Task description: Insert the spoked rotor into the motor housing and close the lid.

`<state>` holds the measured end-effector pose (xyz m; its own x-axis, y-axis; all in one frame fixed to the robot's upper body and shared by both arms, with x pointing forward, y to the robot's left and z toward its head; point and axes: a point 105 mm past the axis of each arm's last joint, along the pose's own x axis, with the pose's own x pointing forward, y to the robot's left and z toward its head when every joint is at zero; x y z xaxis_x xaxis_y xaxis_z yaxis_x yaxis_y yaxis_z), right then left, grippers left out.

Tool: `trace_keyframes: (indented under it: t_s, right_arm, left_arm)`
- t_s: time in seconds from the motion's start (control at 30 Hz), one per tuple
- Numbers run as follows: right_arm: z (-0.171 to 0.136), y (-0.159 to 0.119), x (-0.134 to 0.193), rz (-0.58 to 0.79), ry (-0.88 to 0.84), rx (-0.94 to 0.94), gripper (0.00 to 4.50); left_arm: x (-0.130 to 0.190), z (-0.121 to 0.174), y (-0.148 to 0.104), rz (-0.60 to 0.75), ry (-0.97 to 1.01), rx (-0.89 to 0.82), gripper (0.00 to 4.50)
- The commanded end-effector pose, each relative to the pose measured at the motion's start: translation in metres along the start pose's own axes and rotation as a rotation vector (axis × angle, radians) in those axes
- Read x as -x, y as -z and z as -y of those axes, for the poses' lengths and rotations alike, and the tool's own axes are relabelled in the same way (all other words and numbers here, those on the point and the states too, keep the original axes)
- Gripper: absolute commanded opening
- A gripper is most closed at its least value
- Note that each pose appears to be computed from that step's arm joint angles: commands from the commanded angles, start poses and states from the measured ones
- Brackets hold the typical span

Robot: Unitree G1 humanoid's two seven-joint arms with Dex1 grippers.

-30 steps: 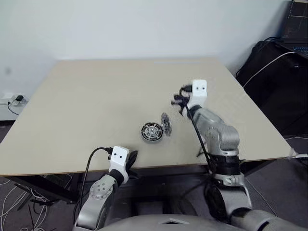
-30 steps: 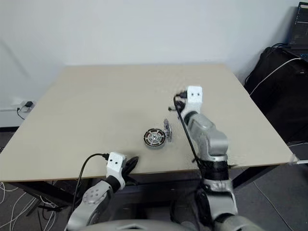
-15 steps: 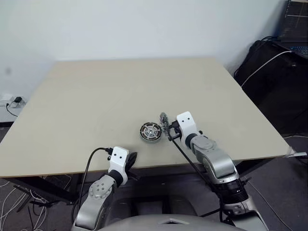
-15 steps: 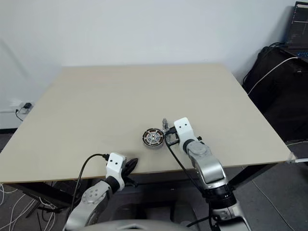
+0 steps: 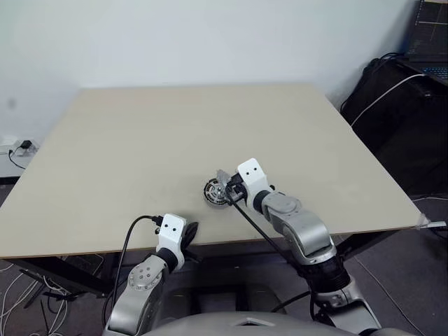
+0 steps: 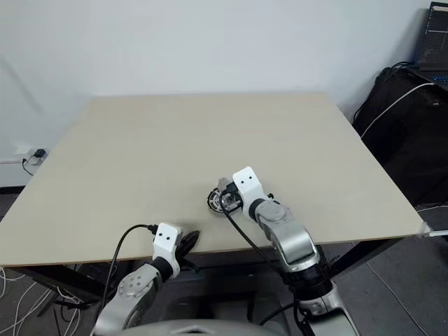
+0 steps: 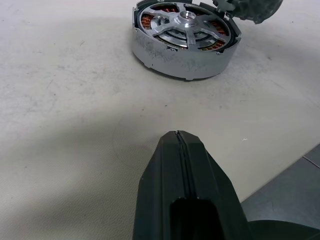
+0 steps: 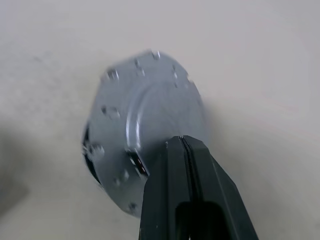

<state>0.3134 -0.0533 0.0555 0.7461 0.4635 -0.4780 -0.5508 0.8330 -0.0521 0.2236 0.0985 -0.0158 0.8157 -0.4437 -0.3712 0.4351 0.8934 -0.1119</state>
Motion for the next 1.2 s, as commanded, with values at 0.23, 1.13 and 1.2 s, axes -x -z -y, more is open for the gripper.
trace_keyframes:
  t_s: [0.23,1.13,1.2]
  right_arm:
    - [-0.021,0.001,-0.02,-0.006,-0.073,0.02,0.02]
    - [-0.01,-0.018,-0.018,0.218,-0.43,0.371,2.93]
    - [-0.005,-0.015,-0.02,0.209,-0.44,0.4,3.55]
  left_arm:
    - [0.001,0.002,-0.018,0.061,0.007,-0.02,0.0]
    - [0.004,0.002,-0.017,0.06,-0.005,-0.015,0.0]
    - [0.004,0.001,-0.018,0.062,-0.007,-0.014,0.0]
